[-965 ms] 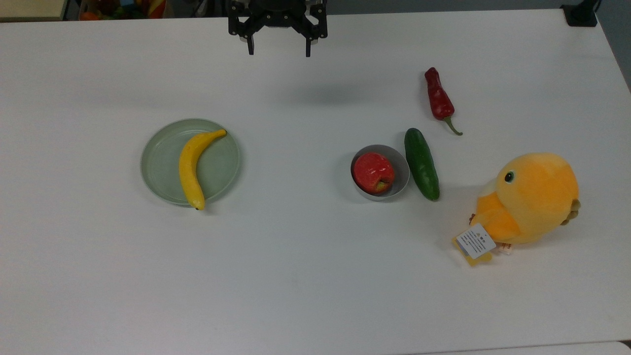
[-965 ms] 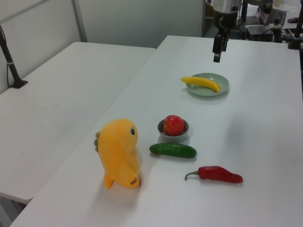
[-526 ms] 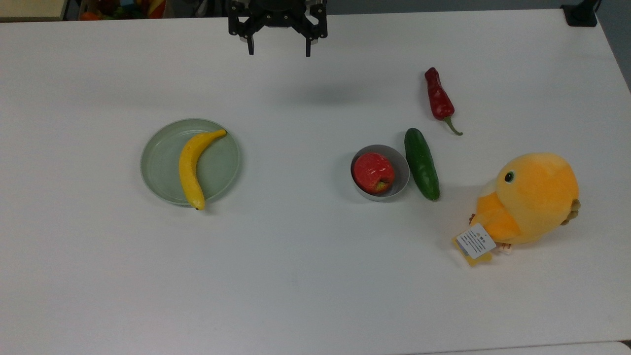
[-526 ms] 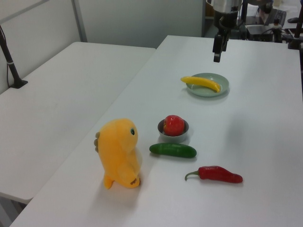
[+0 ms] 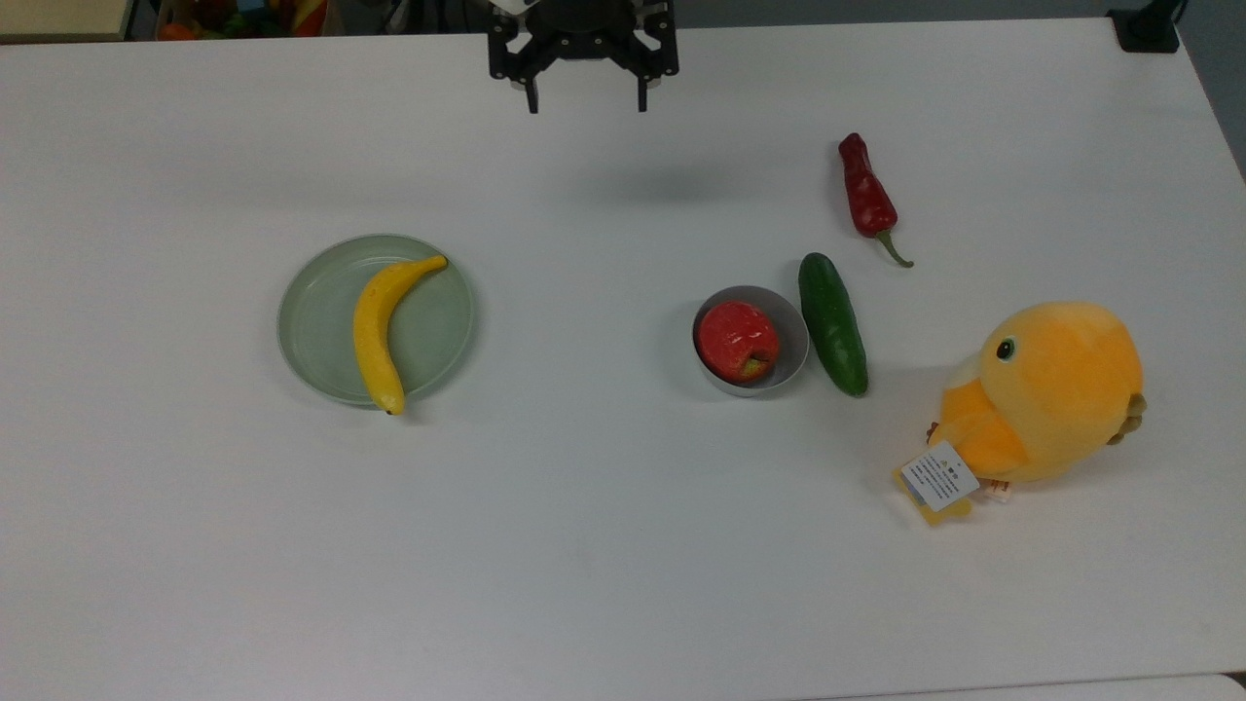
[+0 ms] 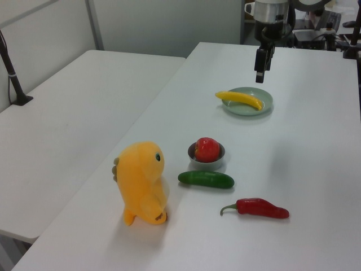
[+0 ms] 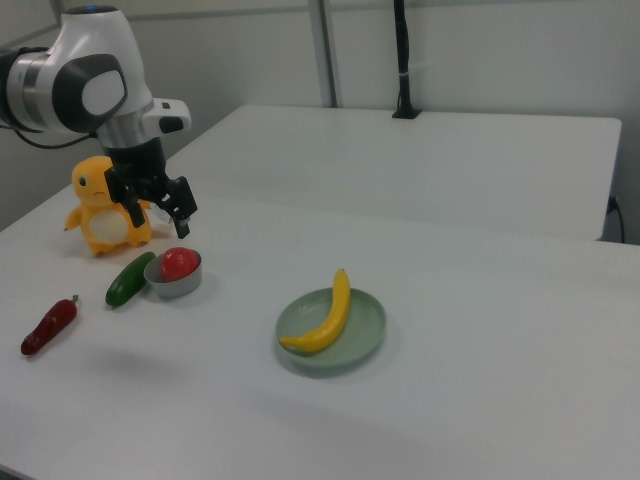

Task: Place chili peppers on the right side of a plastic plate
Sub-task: 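Move the open gripper over the red chili pepper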

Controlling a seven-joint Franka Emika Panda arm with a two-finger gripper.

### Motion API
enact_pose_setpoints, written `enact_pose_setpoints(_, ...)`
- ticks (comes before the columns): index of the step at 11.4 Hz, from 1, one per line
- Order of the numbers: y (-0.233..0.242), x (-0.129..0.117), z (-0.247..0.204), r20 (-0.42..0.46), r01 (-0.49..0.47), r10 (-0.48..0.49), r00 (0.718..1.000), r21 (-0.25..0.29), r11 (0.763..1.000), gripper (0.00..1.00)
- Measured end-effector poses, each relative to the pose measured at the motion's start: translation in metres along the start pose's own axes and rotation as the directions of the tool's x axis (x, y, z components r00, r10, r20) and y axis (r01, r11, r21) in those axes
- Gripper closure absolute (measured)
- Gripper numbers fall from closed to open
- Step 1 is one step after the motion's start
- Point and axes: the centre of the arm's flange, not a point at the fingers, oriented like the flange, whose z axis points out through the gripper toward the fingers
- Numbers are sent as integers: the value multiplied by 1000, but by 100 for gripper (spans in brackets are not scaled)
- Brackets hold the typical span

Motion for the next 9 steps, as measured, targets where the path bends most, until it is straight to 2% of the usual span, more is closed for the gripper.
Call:
enact_pose_setpoints(2,-20,-2,3,9,20,-20,1000,37,999,0)
enact_pose_setpoints(5,-65,-8,17,28,85,-87,996,54,995,0)
enact_pose_setpoints(9,-140,-19,79,59,99,-103,993,64,993,0)
